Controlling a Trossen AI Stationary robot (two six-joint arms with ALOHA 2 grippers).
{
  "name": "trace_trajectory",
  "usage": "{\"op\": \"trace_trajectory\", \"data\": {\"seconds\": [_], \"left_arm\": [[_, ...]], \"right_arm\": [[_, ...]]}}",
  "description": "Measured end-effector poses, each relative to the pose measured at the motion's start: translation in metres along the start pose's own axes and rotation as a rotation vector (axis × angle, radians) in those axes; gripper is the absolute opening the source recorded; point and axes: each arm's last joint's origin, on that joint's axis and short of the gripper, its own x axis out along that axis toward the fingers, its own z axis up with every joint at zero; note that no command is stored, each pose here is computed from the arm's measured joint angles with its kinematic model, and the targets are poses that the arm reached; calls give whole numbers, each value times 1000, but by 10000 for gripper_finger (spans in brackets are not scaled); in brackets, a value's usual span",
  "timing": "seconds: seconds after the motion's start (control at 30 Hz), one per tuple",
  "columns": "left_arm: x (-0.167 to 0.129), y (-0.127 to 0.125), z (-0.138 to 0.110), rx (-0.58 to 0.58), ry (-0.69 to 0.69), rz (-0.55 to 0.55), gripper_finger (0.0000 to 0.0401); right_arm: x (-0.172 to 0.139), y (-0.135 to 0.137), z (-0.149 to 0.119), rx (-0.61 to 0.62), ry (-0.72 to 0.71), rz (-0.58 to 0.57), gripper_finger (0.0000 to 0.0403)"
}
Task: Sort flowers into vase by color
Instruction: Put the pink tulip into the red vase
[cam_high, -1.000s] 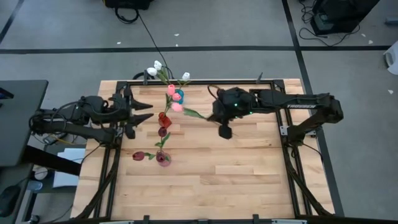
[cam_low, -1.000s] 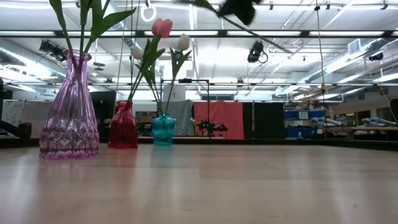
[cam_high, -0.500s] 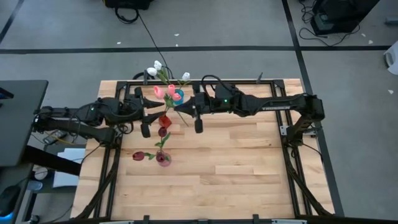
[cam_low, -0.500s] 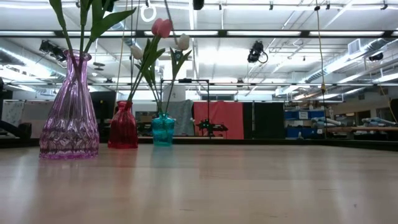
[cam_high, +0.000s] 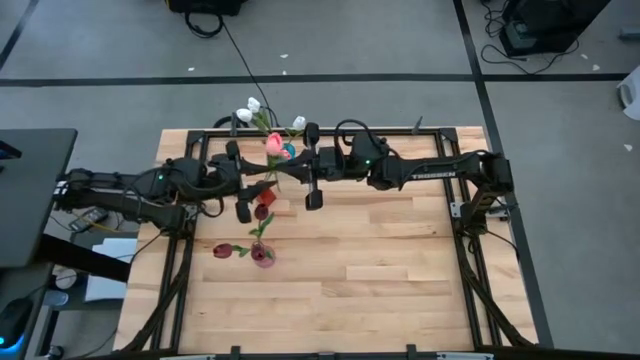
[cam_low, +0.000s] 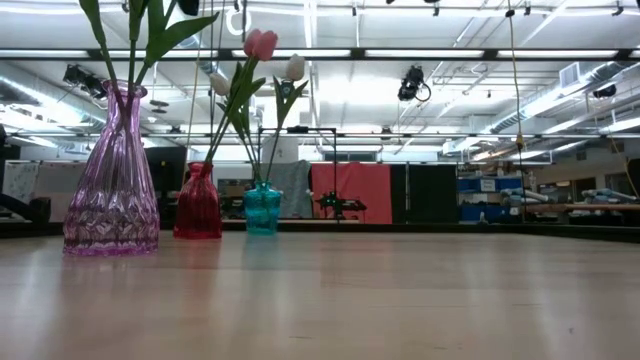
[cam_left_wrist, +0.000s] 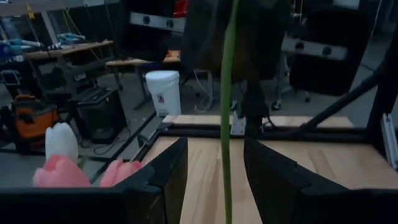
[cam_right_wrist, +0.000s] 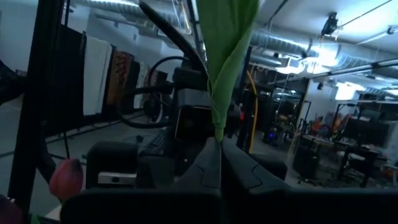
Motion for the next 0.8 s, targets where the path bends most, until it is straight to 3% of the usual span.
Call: {"op": "trace_trajectory", "data": {"seconds": [0.3, 0.63, 0.8], "left_arm": [[4, 0, 3, 8, -39, 32, 150], [4, 0, 8, 20, -91, 7, 15], [3, 0, 5, 21, -54, -3, 4]], "right_arm": [[0, 0, 1, -6, -15, -2, 5], [0, 0, 1, -7, -17, 2, 9], [0, 1, -3, 11, 28, 19, 33]]}}
